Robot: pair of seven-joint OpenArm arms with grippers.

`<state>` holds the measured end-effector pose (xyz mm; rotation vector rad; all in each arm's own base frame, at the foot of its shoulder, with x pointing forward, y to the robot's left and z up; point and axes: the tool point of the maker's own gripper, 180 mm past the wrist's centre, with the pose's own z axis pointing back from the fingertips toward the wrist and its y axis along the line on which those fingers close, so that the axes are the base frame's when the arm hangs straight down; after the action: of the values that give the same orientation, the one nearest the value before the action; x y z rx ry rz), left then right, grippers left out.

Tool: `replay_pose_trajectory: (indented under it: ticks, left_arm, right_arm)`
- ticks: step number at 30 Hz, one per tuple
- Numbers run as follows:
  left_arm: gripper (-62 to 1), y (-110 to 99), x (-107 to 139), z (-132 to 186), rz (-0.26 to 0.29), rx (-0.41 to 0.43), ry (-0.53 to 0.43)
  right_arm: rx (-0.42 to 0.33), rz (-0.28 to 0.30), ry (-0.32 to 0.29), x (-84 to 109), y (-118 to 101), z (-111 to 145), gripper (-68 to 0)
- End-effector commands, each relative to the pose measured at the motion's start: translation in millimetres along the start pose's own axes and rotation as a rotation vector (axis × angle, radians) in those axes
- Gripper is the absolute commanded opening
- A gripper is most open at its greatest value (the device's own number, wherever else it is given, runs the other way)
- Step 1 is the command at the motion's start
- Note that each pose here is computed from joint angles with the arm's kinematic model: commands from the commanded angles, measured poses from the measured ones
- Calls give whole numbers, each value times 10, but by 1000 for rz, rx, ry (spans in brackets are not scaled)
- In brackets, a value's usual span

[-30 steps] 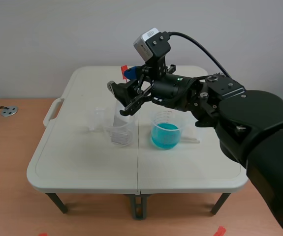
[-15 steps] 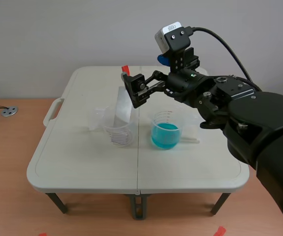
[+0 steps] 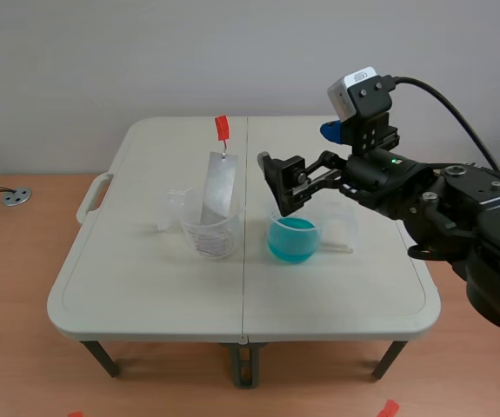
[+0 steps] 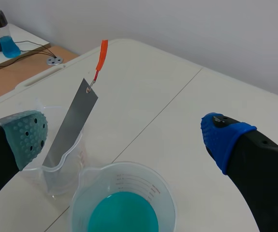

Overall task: Hold the metal plate by the orange handle, dip it into the blue solution, take it out and point at it, then put the plate back in the beaker on the left.
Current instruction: 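Return to the home posture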

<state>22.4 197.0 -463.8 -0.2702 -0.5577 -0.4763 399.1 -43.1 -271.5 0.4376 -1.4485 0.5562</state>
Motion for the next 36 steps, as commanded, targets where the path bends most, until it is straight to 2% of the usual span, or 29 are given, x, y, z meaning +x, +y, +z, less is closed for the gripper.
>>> replay_pose_trajectory:
  ticks: [1, 5, 8, 11, 15, 19, 27, 31, 36]
  left_arm:
    - [14, 143, 360, 12, -28, 26, -105]
    - [14, 429, 1074, 139, -80, 106, -308]
    - [14, 545, 1602, 310, -131, 147, -460]
    - [14, 554, 2025, 485, -190, 164, -584]
    - [14, 427, 2451, 681, -246, 147, -737]
    - [14, 326, 2698, 745, -266, 125, -813]
    - [14, 298, 3006, 773, -218, 144, -940]
    - [14, 281, 3015, 761, -196, 150, -953]
    - [14, 279, 2948, 662, -184, 150, -896]
  right_arm:
    - [9, 12, -50, 211, -18, 22, -12]
    - [15, 5, -57, 258, 9, 200, -12]
    - [0, 12, -66, 311, -2, 350, -12]
    - [-16, 19, -74, 360, 1, 517, -12]
    - [-42, 25, -59, 369, 9, 729, -12]
    - [-69, 28, -43, 371, 28, 933, -12]
    - [-114, 21, -14, 380, 85, 1312, -12]
    - [-133, 14, 10, 358, 115, 1480, -12]
    - [-140, 1, 50, 297, 192, 1656, -12]
